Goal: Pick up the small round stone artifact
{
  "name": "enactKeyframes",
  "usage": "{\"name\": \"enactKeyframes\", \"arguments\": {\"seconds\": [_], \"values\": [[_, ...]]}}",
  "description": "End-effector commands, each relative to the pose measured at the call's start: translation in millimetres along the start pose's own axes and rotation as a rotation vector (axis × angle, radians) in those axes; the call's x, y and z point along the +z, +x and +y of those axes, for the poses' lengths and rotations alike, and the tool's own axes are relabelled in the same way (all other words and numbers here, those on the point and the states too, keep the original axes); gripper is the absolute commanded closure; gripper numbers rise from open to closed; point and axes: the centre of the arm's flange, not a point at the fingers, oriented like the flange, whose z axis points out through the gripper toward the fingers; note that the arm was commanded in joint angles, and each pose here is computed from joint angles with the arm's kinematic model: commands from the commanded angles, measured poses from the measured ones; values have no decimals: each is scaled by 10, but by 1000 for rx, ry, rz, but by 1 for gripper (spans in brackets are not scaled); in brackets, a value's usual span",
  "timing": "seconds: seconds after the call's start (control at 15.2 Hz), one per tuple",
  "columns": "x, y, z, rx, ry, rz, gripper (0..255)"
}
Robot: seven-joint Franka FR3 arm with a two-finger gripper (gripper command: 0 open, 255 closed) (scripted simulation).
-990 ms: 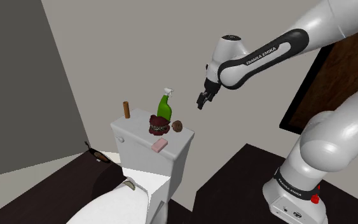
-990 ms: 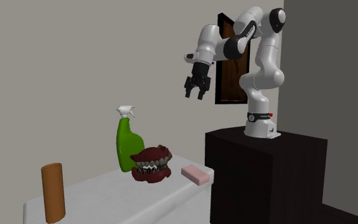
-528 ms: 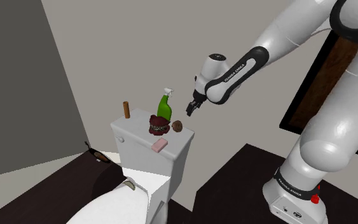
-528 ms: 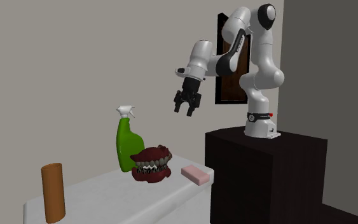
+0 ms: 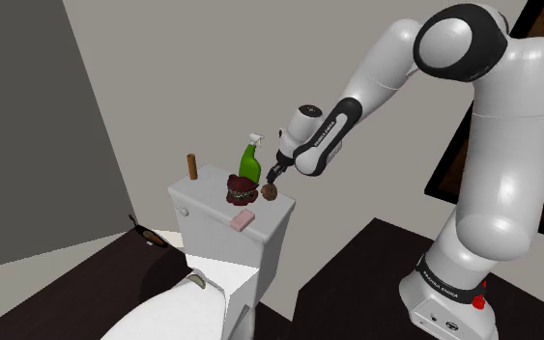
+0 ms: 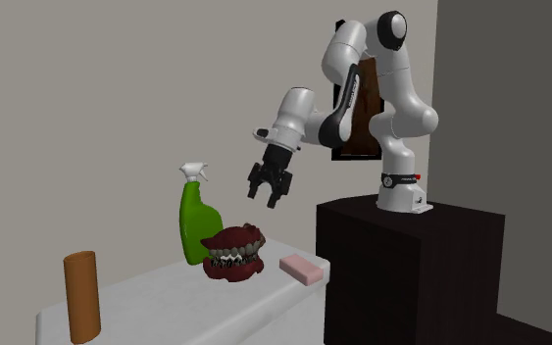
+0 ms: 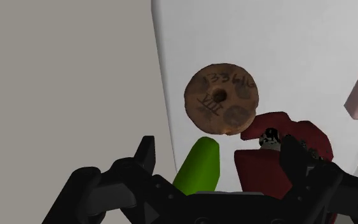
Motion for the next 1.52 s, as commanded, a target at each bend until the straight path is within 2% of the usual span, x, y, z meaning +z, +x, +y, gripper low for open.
{"name": "enactKeyframes", "arguments": {"seconds": [0.0,0.2,0.79,0.86,1.45], "values": [[254,91,-42,-15,1,22,0],[547,207,-72,-33,2,46,0],[916,63,-123,-33,2,46,0],[915,65,-121,-33,2,46,255],[916,63,-124,-33,2,46,255]]}}
